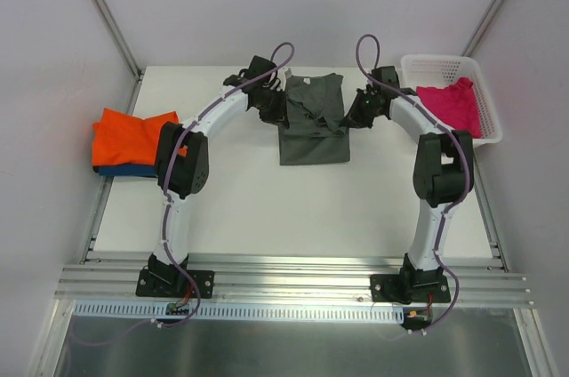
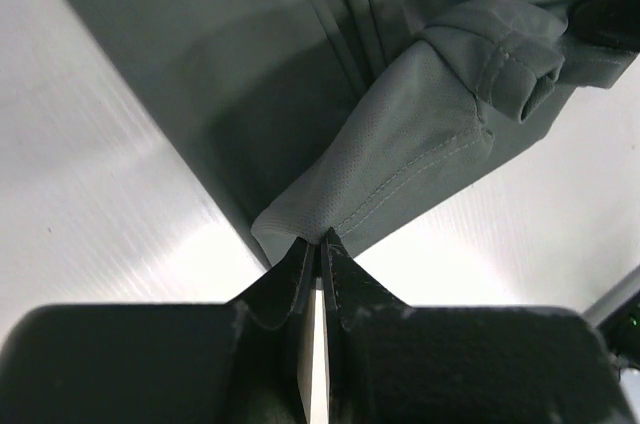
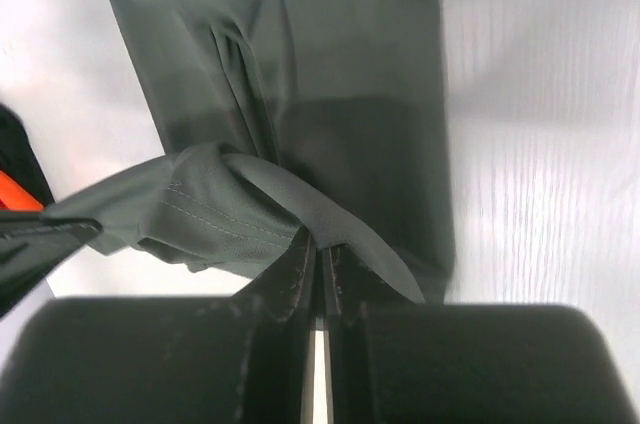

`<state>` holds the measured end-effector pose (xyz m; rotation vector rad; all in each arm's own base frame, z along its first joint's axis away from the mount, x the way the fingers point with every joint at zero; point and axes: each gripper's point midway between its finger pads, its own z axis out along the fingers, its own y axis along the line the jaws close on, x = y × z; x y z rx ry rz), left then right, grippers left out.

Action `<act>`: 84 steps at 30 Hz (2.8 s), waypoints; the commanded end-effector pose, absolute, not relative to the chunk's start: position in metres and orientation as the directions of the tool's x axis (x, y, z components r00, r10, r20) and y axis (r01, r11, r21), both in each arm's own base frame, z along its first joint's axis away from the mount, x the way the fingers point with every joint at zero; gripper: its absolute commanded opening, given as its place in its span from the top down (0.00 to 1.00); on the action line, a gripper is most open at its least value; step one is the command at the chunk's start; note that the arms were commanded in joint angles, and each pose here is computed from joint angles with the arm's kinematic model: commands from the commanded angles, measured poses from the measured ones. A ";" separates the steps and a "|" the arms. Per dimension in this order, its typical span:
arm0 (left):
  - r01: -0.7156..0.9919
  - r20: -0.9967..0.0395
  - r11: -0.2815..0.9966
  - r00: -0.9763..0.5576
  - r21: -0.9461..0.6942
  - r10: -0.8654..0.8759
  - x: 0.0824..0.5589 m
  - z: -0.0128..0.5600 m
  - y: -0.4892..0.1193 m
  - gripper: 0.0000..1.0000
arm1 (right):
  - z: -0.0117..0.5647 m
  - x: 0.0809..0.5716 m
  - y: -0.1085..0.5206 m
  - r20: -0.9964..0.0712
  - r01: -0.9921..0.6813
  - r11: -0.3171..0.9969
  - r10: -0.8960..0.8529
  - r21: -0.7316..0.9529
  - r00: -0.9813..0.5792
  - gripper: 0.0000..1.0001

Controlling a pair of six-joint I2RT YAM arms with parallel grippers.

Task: Fold and stack the t-shirts
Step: Fold the tshirt

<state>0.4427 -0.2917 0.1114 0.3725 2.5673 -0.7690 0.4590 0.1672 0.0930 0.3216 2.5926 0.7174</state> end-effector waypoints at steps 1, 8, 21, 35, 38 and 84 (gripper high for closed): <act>0.382 -0.526 0.820 -0.842 -0.426 0.119 0.467 0.119 -0.288 1.00 | 0.109 0.497 0.169 -0.409 0.064 0.824 0.345 0.563 -0.845 0.99; 0.352 -0.517 0.845 -0.849 -0.402 0.108 0.479 0.103 -0.282 1.00 | 0.098 0.526 0.173 -0.407 0.071 0.808 0.368 0.585 -0.836 0.99; 0.310 -0.604 0.910 -0.792 -0.275 0.088 0.500 0.127 -0.256 0.16 | 0.122 0.526 0.157 -0.518 0.000 0.859 0.308 0.511 -0.798 0.36; 0.479 -0.565 0.799 -0.795 -0.362 0.220 0.414 0.154 -0.285 0.23 | 0.129 0.487 0.199 -0.371 -0.024 0.721 0.327 0.692 -0.869 0.39; 0.527 -0.547 0.771 -0.788 -0.358 0.284 0.394 0.143 -0.305 0.30 | 0.109 0.486 0.210 -0.329 -0.002 0.714 0.321 0.700 -0.888 0.40; 0.552 -0.601 0.831 -0.687 -0.065 0.409 0.387 0.145 -0.281 0.21 | 0.196 0.548 0.233 -0.617 -0.317 0.691 0.237 0.650 -0.751 0.38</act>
